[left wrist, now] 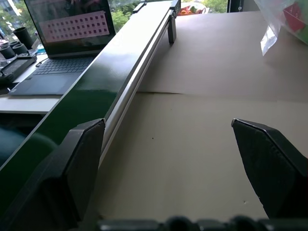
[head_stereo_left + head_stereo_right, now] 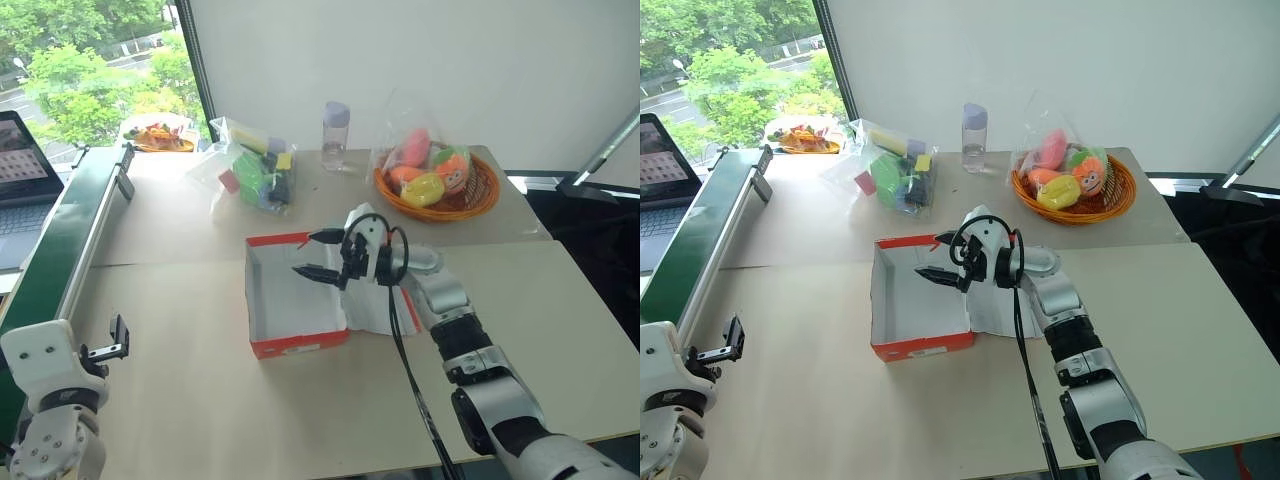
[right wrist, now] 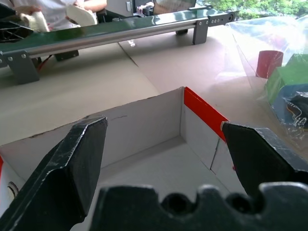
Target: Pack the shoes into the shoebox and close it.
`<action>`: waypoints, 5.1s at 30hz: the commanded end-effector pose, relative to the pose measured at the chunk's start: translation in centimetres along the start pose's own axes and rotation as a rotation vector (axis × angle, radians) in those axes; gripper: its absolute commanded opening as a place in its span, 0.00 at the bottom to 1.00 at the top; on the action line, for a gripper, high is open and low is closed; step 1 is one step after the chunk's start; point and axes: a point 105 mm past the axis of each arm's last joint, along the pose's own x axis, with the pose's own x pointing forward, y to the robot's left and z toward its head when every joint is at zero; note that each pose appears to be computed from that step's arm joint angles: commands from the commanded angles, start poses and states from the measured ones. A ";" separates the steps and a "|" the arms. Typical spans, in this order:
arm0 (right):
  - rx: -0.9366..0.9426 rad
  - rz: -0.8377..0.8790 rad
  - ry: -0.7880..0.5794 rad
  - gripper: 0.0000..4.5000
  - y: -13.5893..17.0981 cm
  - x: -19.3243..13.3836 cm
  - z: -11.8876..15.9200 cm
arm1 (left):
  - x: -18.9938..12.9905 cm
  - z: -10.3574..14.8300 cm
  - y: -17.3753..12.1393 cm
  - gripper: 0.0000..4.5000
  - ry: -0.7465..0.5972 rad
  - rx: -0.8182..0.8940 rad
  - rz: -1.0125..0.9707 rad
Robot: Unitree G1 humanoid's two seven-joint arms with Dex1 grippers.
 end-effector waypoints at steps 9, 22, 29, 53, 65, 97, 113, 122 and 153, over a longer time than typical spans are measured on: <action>-0.047 -0.011 -0.056 1.00 -0.1 0.2 2.0 | 0.9 0.5 -0.1 1.00 0.021 0.010 -0.015; -0.018 -0.070 -0.056 1.00 -0.2 -0.2 1.2 | 2.5 1.4 -1.5 1.00 -0.015 -0.013 -0.039; 0.001 -0.061 -0.084 1.00 0.3 0.6 1.9 | 3.1 1.6 -2.1 1.00 -0.023 -0.026 -0.051; -0.022 0.137 -0.074 1.00 2.9 2.9 3.7 | 8.4 3.0 8.9 1.00 -0.013 -0.024 -0.008; 0.004 0.175 -0.059 1.00 3.6 1.5 3.9 | 11.4 1.8 11.3 1.00 -0.015 -0.035 -0.037; -0.009 0.127 -0.019 1.00 3.4 0.7 3.4 | 13.6 -1.0 9.3 0.02 0.089 -0.163 -0.137; 0.218 0.053 -0.076 1.00 2.0 -0.5 4.6 | 8.6 6.5 -4.0 0.02 -0.232 -0.182 -0.423; 0.550 -0.068 -0.119 1.00 0.0 -1.5 5.2 | 5.1 10.2 -14.3 0.02 -0.293 -0.275 -0.679; 0.974 -0.236 -0.236 0.60 -3.3 -1.8 6.1 | -0.7 13.1 -24.9 0.00 -0.344 -0.206 -1.129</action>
